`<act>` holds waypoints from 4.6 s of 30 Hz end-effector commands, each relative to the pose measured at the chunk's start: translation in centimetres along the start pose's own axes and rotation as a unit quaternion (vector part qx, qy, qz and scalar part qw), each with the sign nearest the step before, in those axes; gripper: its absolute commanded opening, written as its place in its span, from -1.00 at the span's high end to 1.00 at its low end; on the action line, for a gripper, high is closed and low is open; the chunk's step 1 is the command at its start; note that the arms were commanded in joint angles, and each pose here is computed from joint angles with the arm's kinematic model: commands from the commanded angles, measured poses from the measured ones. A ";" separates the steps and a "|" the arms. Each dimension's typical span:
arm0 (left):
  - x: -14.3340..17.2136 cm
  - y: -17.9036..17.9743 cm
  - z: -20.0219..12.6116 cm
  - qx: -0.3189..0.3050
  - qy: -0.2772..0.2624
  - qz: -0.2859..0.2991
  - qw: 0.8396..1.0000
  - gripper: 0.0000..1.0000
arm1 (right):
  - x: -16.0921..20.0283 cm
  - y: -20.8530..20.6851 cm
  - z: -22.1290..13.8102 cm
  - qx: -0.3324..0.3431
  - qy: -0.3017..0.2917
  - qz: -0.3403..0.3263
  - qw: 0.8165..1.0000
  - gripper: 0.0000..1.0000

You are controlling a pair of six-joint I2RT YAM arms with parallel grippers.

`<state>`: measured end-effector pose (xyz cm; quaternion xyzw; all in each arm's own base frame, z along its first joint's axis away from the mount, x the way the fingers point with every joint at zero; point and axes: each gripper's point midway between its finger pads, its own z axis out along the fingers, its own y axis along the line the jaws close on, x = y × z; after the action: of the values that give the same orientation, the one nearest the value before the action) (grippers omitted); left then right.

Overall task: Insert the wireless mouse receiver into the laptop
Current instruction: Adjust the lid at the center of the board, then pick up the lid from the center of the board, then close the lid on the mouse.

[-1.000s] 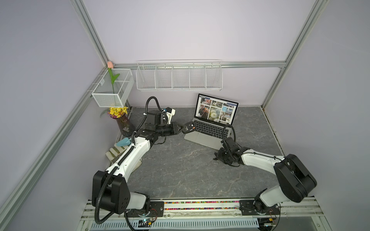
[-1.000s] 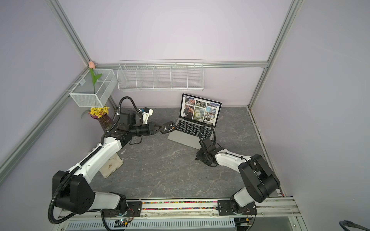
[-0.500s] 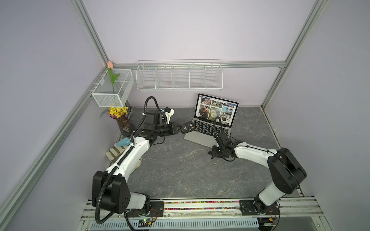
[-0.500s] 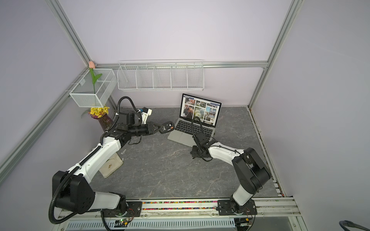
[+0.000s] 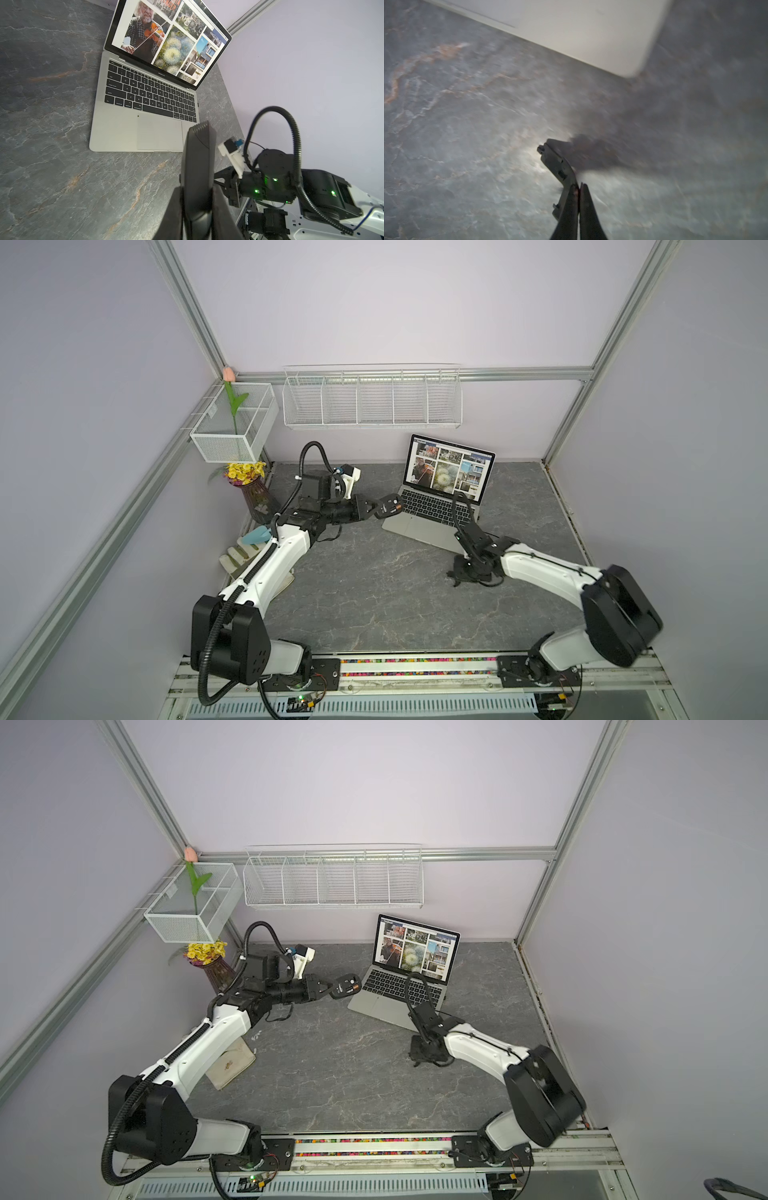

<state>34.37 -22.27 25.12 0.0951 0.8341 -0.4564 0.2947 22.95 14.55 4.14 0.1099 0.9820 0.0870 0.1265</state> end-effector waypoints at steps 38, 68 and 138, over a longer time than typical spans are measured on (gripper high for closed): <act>-0.1 -0.8 -1.6 0.013 -0.019 0.026 0.999 1.00 | 0.7 0.6 -2.4 0.122 0.147 -0.556 0.809 -0.56; 0.1 -1.0 -2.6 -0.002 -0.030 0.020 0.999 1.00 | -0.3 0.8 3.8 0.137 0.100 -0.586 0.793 0.45; -0.4 -16.3 -4.5 0.316 0.039 0.094 0.943 1.00 | -5.8 19.9 -34.0 -0.604 -0.028 -0.294 0.740 0.87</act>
<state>27.42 -28.05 35.53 0.2468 0.6742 -0.6547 0.2364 23.76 27.29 41.56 -0.2787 0.7115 0.5983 0.2410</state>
